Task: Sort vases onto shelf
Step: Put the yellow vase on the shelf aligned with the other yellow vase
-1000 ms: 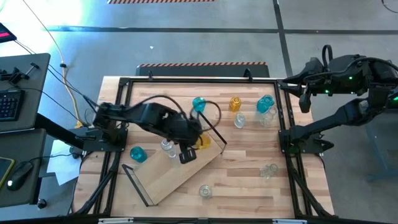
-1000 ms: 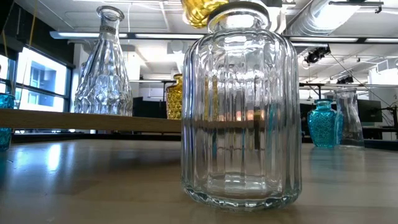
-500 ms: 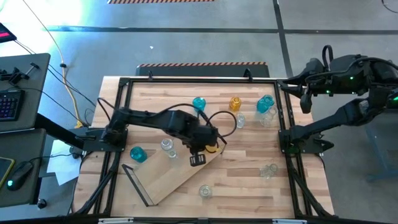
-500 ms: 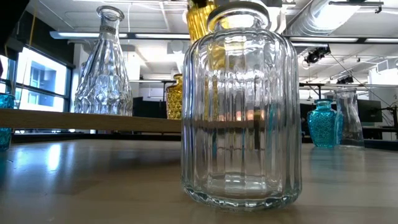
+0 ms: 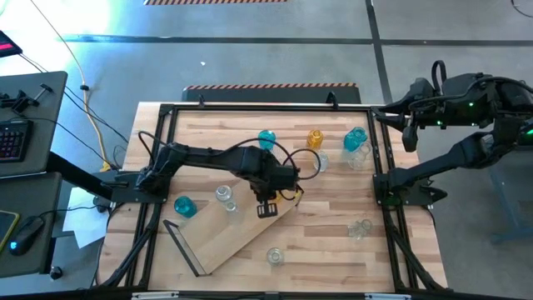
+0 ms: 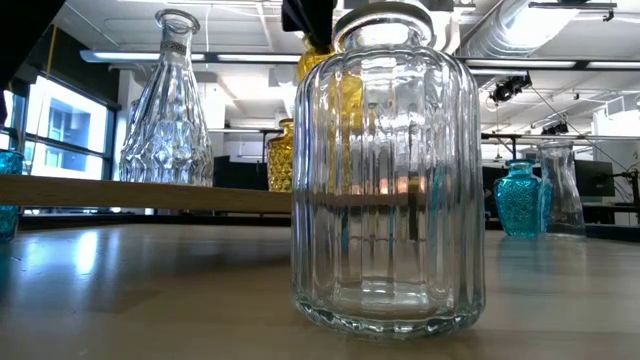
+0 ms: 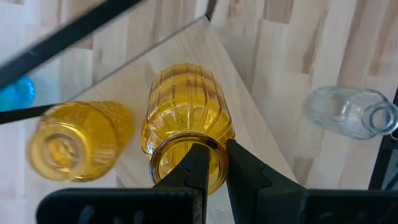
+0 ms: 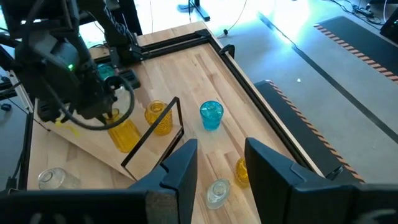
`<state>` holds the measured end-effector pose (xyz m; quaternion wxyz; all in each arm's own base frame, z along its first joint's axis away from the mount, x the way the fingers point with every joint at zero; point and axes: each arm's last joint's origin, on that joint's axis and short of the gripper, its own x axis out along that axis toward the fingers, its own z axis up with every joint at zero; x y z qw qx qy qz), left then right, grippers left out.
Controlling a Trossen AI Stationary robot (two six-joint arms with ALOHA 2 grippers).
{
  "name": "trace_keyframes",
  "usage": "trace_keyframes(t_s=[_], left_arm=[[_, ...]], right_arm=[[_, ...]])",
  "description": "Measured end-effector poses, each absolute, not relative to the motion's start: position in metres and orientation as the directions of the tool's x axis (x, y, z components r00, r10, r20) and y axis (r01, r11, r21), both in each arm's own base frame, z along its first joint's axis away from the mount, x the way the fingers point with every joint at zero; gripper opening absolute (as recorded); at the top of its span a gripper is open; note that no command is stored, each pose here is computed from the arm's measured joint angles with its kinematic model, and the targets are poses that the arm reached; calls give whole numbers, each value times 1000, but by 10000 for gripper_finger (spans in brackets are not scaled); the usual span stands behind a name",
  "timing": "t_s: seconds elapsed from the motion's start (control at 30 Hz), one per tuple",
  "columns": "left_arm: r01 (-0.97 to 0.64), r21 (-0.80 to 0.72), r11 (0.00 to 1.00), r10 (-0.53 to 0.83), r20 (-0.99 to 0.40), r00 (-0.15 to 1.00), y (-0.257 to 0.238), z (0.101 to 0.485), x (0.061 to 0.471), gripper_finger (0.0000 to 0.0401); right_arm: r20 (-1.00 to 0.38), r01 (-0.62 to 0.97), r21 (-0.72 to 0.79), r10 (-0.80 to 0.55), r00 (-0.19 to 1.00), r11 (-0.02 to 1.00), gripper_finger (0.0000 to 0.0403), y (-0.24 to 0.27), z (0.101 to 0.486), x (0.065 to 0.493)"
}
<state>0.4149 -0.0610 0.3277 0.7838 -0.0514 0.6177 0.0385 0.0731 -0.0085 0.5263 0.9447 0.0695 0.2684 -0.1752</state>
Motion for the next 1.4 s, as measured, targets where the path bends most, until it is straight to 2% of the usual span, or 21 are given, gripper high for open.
trace_keyframes(t_s=[0.37, 0.6, 0.9, 1.4], left_arm=[[-128, -27, 991, 8, -965, 262, -38, 329, 420, 22], [-90, -75, 993, -53, -973, 224, -37, 316, 427, 22], [-57, -72, 996, -63, -987, 150, -39, 290, 438, 22], [-56, -62, 997, -52, -986, 159, -26, 292, 439, 22]], right_arm=[[-531, 368, 37, -294, 795, 929, 117, -8, 526, 73], [-531, 369, 37, -294, 794, 929, 117, -8, 526, 73], [-532, 369, 37, -294, 794, 929, 117, -8, 526, 73], [-531, 367, 34, -294, 795, 929, 117, -8, 526, 73]])
